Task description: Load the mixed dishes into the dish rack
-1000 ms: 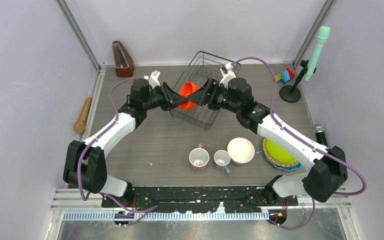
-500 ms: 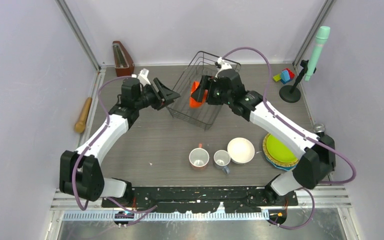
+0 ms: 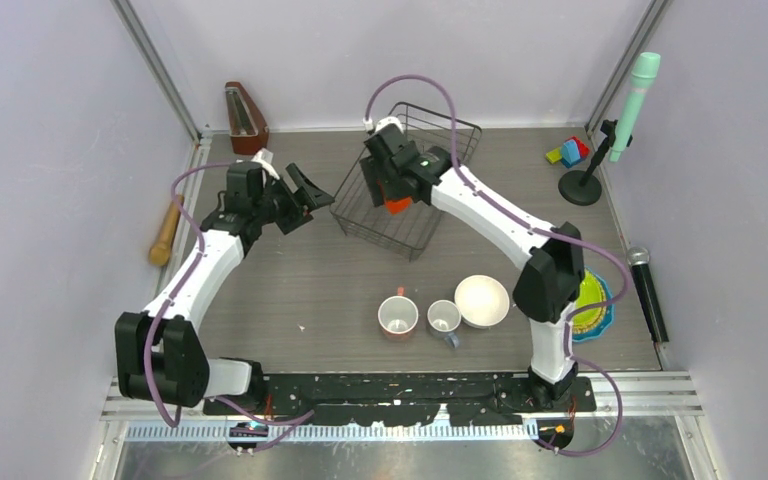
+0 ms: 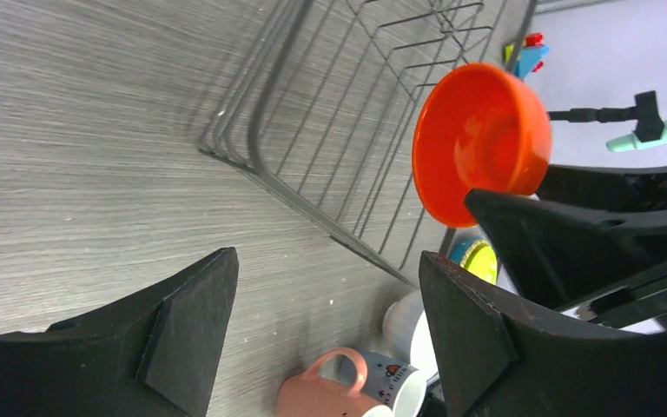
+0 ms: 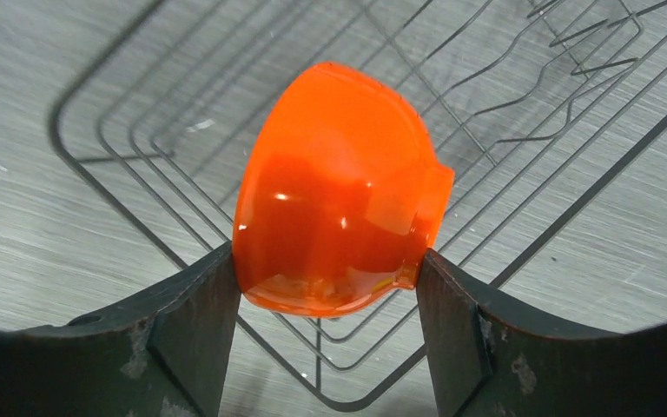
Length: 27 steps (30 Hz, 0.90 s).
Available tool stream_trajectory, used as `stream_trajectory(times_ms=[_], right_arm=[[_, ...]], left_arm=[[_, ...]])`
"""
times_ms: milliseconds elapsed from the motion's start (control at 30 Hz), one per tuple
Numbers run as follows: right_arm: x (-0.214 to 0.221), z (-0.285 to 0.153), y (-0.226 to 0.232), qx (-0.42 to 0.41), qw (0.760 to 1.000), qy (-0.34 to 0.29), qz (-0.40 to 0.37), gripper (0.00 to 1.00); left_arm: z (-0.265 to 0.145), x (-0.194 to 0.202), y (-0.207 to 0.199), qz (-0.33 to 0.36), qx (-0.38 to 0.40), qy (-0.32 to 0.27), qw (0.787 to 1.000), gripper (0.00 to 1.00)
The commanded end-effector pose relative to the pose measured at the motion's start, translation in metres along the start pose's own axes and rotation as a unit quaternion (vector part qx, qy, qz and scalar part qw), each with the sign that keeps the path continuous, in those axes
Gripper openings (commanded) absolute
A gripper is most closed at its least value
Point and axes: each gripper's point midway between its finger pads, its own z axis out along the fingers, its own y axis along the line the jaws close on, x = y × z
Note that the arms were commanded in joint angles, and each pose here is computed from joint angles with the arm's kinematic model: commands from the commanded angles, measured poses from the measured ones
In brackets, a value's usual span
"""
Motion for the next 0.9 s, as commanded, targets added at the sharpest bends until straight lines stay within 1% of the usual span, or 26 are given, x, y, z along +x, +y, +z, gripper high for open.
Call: stream_trajectory(times_ms=[0, 100, 133, 367, 600, 633, 667, 700, 733, 767, 800, 833, 867], right_arm=[[-0.003, 0.000, -0.021, 0.073, 0.991, 0.012, -0.107, 0.00], [0.002, 0.012, -0.027, 0.110, 0.984, 0.040, -0.133, 0.00], [0.013, 0.019, -0.032, 0.127, 0.979, 0.065, -0.147, 0.00], [0.033, 0.033, -0.037, 0.188, 0.958, 0.096, -0.193, 0.00], [0.062, 0.049, -0.010, 0.154, 0.959, 0.124, -0.204, 0.00], [0.067, 0.051, -0.007, 0.152, 0.958, 0.128, -0.206, 0.01], [0.072, 0.052, -0.005, 0.153, 0.956, 0.132, -0.212, 0.04], [0.076, 0.054, -0.005, 0.160, 0.953, 0.136, -0.218, 0.19], [0.081, 0.055, -0.003, 0.166, 0.950, 0.139, -0.225, 0.29], [0.085, 0.055, -0.002, 0.168, 0.949, 0.142, -0.226, 0.56], [0.090, 0.056, 0.000, 0.163, 0.950, 0.147, -0.224, 0.66], [0.094, 0.055, 0.001, 0.159, 0.951, 0.150, -0.221, 0.79], [0.091, 0.052, 0.006, 0.145, 0.957, 0.143, -0.207, 0.87]], left_arm=[[0.004, -0.007, 0.009, 0.018, -0.020, 0.002, 1.000, 0.78], [0.010, -0.006, 0.014, 0.020, -0.027, 0.007, 0.999, 0.77], [0.011, -0.006, 0.017, 0.021, -0.031, 0.007, 0.999, 0.77], [0.011, -0.009, 0.018, 0.029, -0.035, 0.001, 0.999, 0.76], [0.007, -0.008, 0.021, 0.037, -0.044, 0.000, 0.998, 0.76], [0.005, -0.008, 0.022, 0.038, -0.045, -0.001, 0.998, 0.76], [0.005, -0.008, 0.022, 0.039, -0.046, -0.003, 0.998, 0.77], [0.004, -0.008, 0.023, 0.039, -0.048, -0.004, 0.998, 0.77], [0.003, -0.008, 0.023, 0.040, -0.049, -0.006, 0.998, 0.77], [0.002, -0.009, 0.023, 0.041, -0.051, -0.008, 0.998, 0.76], [0.001, -0.008, 0.025, 0.042, -0.053, -0.008, 0.998, 0.76], [0.000, -0.008, 0.025, 0.043, -0.056, -0.009, 0.997, 0.76], [-0.001, -0.008, 0.025, 0.045, -0.056, -0.010, 0.997, 0.77]])
